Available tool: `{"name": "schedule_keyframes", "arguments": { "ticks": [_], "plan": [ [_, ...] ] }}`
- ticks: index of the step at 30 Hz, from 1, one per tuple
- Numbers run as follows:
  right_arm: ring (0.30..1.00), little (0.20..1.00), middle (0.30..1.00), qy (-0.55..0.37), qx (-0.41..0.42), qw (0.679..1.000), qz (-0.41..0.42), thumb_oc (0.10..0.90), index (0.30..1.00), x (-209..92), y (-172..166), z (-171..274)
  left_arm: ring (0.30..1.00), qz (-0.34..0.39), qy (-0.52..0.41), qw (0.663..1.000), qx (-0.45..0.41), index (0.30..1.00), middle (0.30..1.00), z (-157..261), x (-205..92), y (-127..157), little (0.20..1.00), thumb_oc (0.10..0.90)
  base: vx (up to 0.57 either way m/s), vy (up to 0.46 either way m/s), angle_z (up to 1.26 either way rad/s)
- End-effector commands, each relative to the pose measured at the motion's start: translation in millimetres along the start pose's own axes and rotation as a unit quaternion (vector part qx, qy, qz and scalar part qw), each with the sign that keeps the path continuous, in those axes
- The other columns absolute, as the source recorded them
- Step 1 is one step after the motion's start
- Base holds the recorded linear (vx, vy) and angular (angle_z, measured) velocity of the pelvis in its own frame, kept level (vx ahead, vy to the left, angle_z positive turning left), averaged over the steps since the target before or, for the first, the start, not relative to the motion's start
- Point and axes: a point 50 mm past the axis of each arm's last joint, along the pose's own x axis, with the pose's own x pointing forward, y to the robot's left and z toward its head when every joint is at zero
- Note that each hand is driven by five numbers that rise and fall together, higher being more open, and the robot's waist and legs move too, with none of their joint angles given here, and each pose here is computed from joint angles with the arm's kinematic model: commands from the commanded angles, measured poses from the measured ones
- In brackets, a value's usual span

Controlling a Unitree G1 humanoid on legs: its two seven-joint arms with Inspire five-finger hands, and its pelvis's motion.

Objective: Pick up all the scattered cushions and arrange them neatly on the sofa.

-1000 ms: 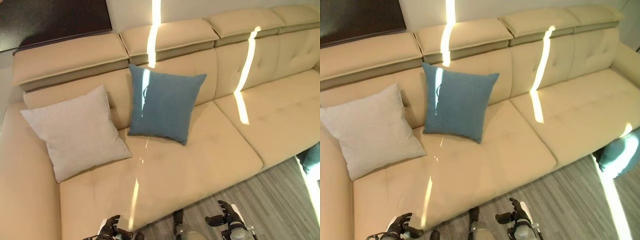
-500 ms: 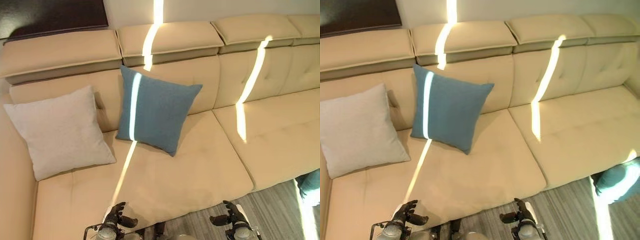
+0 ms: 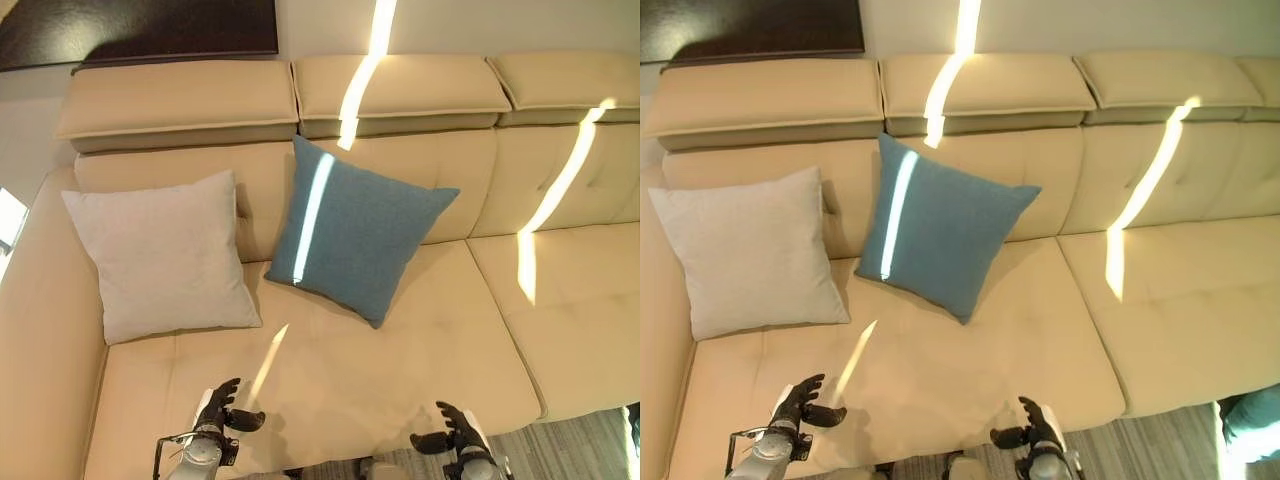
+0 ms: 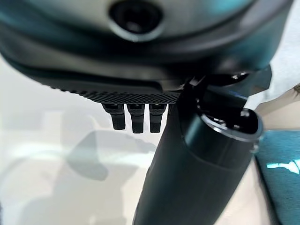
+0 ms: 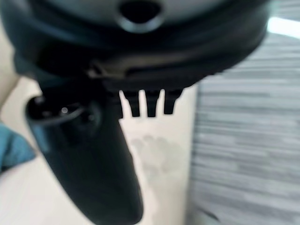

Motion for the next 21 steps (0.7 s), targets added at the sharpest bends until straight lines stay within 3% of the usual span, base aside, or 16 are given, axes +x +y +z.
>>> {"name": "schedule_keyframes", "arguments": {
  "ticks": [1, 7, 9, 21],
  "plan": [
    [0.900, 0.900, 0.900, -0.064, 0.019, 0.996, -0.059, 0.800, 0.900, 2, -26, 21, 0.900, 0.034, -0.113, 0.992, -0.044, 0.900, 0.900, 51, 7, 13, 0.900, 0.800, -0.03, -0.094, 0.14],
    [0.900, 0.900, 0.900, -0.164, 0.067, 0.978, -0.112, 0.800, 0.900, 1, -52, 69, 0.900, 0.062, -0.219, 0.967, -0.111, 0.900, 0.900, 102, 0, 23, 0.900, 0.800, -0.06, -0.079, 0.06],
    [0.900, 0.900, 0.900, -0.214, 0.089, 0.964, -0.129, 0.800, 0.900, 1, -62, 100, 0.900, 0.067, -0.273, 0.950, -0.137, 0.900, 0.900, 138, -2, 24, 0.900, 0.800, -0.07, -0.069, 0.09],
    [0.900, 0.900, 0.900, -0.350, 0.215, 0.901, -0.141, 0.800, 0.900, -2, -72, 231, 0.900, 0.115, -0.428, 0.889, -0.112, 0.900, 0.900, 281, -9, 30, 0.900, 0.800, -0.06, -0.015, 0.07]
  ]
}}
